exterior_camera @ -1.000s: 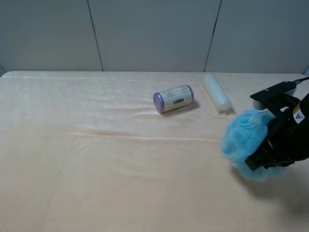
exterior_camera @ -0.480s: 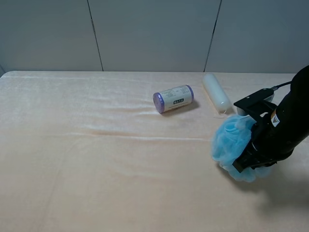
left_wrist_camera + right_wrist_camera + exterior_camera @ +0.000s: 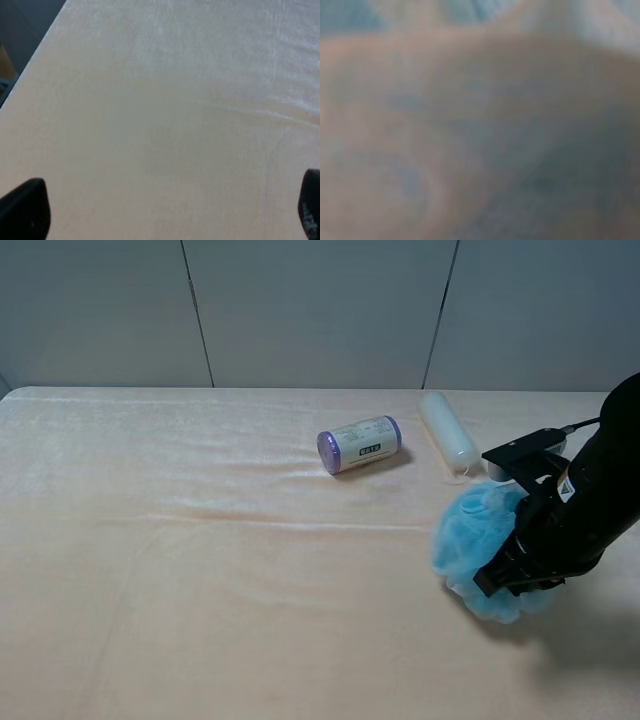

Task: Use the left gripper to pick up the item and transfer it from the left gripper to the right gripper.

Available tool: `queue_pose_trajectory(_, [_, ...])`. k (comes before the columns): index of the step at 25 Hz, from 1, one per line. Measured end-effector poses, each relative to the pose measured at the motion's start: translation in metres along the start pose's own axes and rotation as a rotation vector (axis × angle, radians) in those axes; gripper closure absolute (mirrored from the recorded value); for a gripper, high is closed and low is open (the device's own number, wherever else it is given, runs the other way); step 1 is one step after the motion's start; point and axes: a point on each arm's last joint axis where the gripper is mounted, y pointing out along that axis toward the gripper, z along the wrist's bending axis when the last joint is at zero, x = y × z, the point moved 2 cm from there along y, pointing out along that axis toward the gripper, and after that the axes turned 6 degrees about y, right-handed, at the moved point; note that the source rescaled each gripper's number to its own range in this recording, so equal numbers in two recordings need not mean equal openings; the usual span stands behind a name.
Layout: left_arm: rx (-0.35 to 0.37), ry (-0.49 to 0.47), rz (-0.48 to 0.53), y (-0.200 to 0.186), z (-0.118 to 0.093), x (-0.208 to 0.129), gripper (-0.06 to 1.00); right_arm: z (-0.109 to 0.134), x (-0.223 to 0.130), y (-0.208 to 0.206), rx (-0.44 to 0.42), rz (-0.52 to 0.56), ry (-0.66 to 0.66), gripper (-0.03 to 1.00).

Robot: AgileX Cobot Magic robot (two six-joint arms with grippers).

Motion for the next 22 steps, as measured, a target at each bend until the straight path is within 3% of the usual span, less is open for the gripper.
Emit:
queue_pose_trajectory(3, [0.0,0.0,0.0,0.0,0.0,0.0,-0.06,0.0035,0.0025,-0.0001,0.032,-0.022,-0.002,0.57])
queue_pose_trajectory(6, [0.0,0.0,0.0,0.0,0.0,0.0,-0.06,0.0063,0.0038,-0.0003,0.057,-0.033,0.03,0.16])
queue_pose_trajectory(8, [0.0,0.0,0.0,0.0,0.0,0.0,-0.06,0.0068,0.0042,-0.0004,0.062,-0.036,0.041,0.03])
queue_pose_trajectory(11, [0.0,0.0,0.0,0.0,0.0,0.0,-0.06,0.0069,0.0042,-0.0004,0.063,-0.036,0.045,-0.02])
queue_pose_trajectory(22, [0.0,0.0,0.0,0.0,0.0,0.0,-0.06,0.007,-0.0001,-0.0064,0.062,0.008,0.043,-0.03])
